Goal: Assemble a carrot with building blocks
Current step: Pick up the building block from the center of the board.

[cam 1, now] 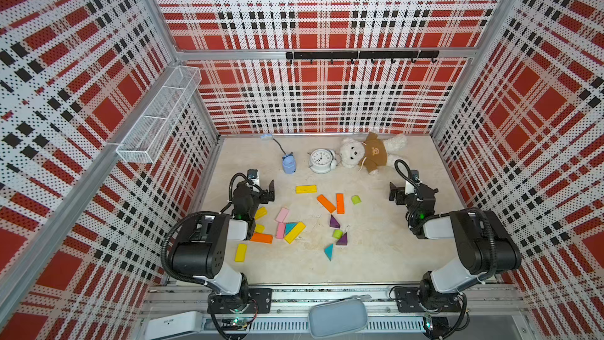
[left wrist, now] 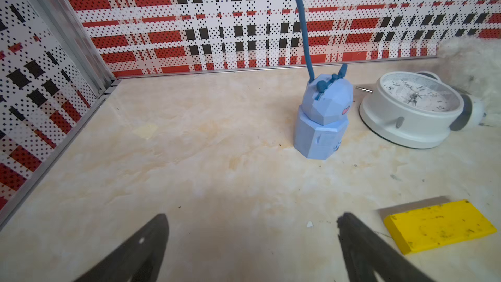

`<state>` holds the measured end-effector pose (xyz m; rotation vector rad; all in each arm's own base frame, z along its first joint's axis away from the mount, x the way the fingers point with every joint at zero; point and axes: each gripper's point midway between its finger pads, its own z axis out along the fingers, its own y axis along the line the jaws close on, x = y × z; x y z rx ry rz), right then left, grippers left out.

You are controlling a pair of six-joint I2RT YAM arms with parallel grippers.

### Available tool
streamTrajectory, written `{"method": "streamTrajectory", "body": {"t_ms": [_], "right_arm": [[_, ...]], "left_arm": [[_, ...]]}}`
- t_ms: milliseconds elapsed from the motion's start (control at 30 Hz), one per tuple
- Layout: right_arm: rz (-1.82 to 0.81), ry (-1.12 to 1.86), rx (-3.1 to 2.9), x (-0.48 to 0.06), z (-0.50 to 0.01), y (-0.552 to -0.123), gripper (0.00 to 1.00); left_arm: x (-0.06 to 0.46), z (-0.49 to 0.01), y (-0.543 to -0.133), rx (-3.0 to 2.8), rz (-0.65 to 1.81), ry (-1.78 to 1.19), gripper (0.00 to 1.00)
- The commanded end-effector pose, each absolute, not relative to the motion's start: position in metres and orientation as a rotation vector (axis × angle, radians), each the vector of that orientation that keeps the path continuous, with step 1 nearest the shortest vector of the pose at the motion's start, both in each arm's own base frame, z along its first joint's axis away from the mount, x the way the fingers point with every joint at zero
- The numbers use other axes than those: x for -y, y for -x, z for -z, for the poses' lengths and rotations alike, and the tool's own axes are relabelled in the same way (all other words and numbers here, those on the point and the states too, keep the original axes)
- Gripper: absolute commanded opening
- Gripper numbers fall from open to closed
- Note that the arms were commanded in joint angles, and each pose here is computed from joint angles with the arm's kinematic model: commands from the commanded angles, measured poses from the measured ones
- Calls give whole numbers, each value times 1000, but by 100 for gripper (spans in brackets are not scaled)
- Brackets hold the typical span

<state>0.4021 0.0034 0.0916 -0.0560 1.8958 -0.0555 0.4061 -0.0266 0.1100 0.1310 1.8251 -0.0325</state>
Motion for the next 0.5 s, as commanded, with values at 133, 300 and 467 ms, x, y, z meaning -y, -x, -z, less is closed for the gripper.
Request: {"method": "streamTrajectory", "body": {"t_ms": [133, 300, 467], "right_arm": [[52, 58, -1842, -4, -107, -410, 99], [51, 60, -1842, -4, -107, -410, 100], [53, 60, -1840, -4, -108, -411, 100]], "left_arm": [[27, -118, -408, -1793, 31, -144, 99], [27, -118, -408, -1795, 30, -144, 99], [27, -118, -408, -1794, 30, -143, 99]]}}
